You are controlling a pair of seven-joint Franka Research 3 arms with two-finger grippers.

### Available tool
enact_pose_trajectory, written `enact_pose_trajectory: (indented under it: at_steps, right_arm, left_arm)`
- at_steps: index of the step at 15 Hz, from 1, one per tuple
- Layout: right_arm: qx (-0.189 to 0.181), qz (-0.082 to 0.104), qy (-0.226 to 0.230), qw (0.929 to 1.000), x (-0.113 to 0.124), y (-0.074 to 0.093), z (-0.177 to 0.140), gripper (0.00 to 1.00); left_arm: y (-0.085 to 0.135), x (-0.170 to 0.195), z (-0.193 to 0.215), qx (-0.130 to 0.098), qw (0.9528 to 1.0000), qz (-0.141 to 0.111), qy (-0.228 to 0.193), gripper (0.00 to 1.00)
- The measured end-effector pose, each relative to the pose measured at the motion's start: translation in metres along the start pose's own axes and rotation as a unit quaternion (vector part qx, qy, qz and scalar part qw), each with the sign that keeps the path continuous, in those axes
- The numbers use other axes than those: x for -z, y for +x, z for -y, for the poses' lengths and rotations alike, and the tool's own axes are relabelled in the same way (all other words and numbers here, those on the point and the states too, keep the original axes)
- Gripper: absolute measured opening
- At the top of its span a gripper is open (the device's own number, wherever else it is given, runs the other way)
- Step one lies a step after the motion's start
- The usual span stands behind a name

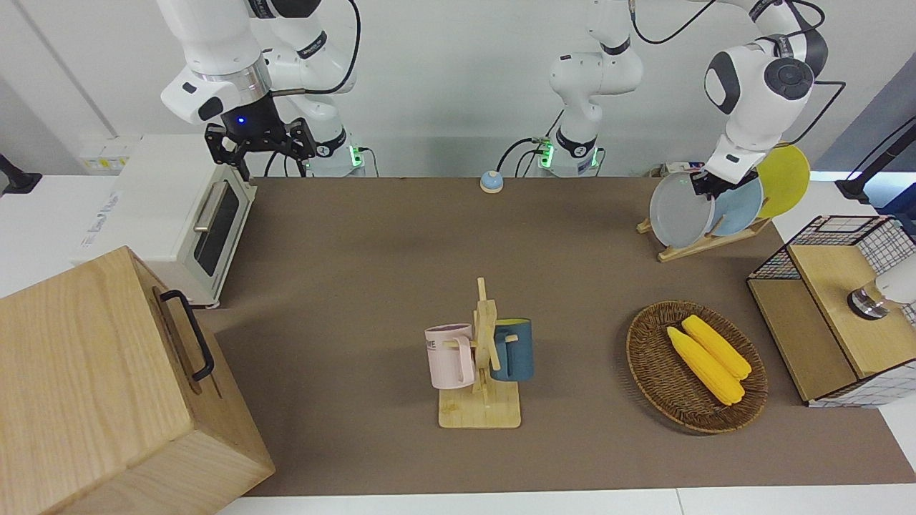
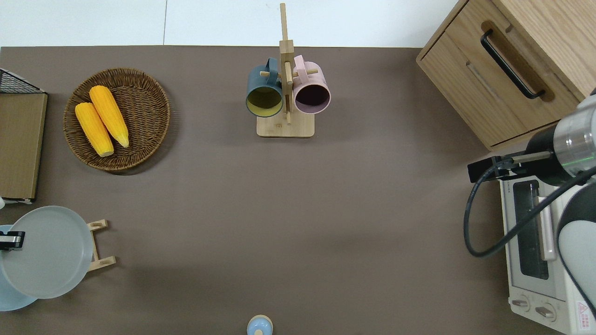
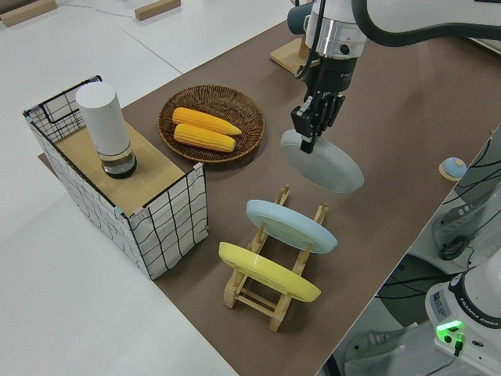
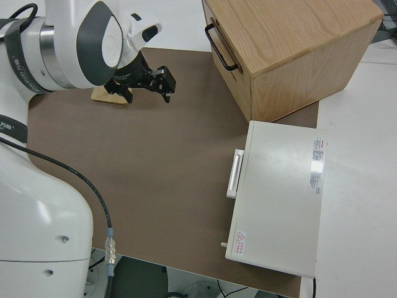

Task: Pick gray plate from low plate rack and place it on table with left arm
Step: 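Lift the gray plate out of the rack with the left gripper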

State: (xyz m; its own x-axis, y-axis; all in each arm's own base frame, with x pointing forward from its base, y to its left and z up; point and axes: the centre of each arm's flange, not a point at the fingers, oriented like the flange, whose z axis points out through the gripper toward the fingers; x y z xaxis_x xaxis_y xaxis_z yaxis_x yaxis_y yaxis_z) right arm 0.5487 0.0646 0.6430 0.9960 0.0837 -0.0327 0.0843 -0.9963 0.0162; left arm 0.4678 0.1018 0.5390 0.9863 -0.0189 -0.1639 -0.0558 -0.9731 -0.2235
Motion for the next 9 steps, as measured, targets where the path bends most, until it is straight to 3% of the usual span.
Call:
enact_pose_trajectory:
  at_steps: [3, 9]
  right_arm:
    - [0.0, 0.0, 0.0, 1.0, 0.0, 0.0, 0.0, 0.99]
    - [0.0, 0.0, 0.0, 1.0, 0.0, 0.0, 0.0, 0.99]
  left_arm:
    - [-0.003, 0.013, -0.011, 0.007, 0.9996, 0.009, -0.024, 0.08]
    - [0.002, 0.033, -0.079, 0.068, 0.9899, 0.011, -0.124, 0.08]
